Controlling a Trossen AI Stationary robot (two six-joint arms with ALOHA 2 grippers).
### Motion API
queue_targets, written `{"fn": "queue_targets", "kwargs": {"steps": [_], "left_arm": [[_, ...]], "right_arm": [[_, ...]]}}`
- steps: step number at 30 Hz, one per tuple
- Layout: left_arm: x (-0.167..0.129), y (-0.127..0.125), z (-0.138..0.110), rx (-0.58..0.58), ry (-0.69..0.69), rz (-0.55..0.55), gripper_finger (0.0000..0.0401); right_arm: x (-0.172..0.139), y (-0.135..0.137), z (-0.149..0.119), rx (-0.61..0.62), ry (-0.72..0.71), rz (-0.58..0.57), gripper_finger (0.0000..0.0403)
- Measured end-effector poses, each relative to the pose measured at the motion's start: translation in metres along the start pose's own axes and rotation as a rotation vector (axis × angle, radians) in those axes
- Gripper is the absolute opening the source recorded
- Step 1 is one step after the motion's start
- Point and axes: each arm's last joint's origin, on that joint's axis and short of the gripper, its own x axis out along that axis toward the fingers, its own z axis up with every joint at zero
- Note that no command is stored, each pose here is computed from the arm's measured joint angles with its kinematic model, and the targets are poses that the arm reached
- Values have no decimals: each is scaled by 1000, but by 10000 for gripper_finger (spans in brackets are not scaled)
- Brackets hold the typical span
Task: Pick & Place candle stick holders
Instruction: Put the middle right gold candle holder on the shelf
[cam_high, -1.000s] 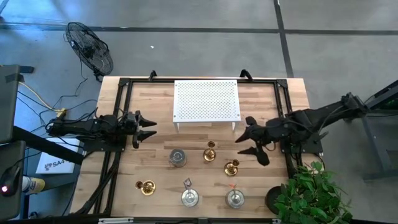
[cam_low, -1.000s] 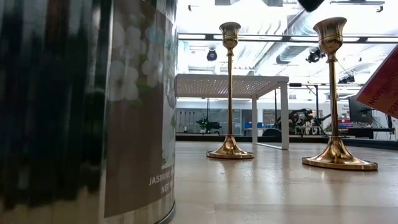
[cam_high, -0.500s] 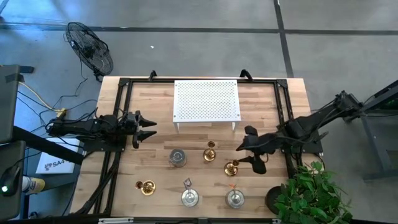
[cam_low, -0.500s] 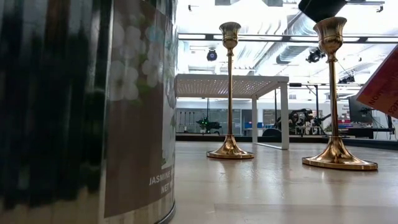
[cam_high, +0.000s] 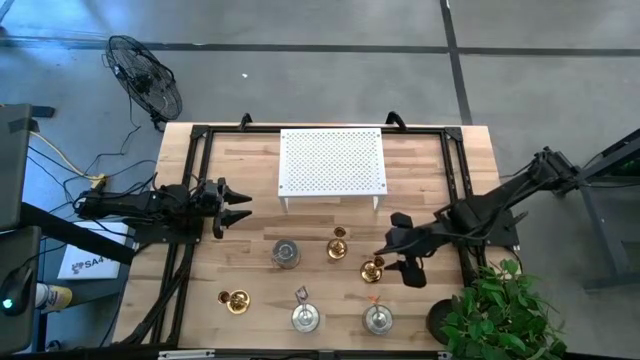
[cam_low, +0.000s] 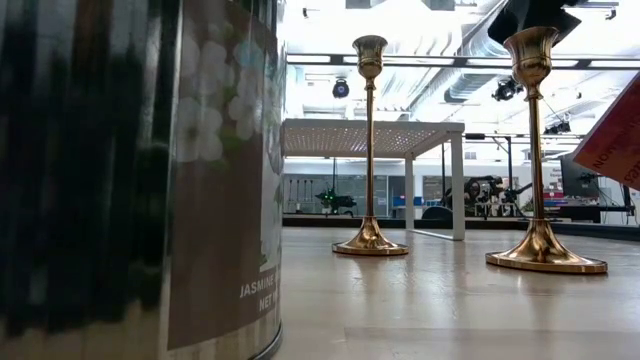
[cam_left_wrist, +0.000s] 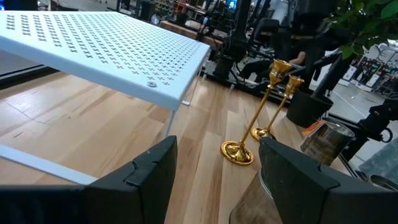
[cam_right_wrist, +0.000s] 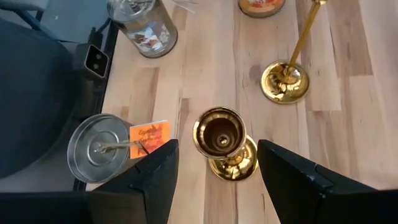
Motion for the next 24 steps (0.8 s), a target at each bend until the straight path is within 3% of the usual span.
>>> {"fn": "queue_targets", "kwargs": {"steps": [24], "left_arm": [[0,0,0,0,0,0,225]], "right_arm": [[24,3,-4,-69,51,-75,213]]}}
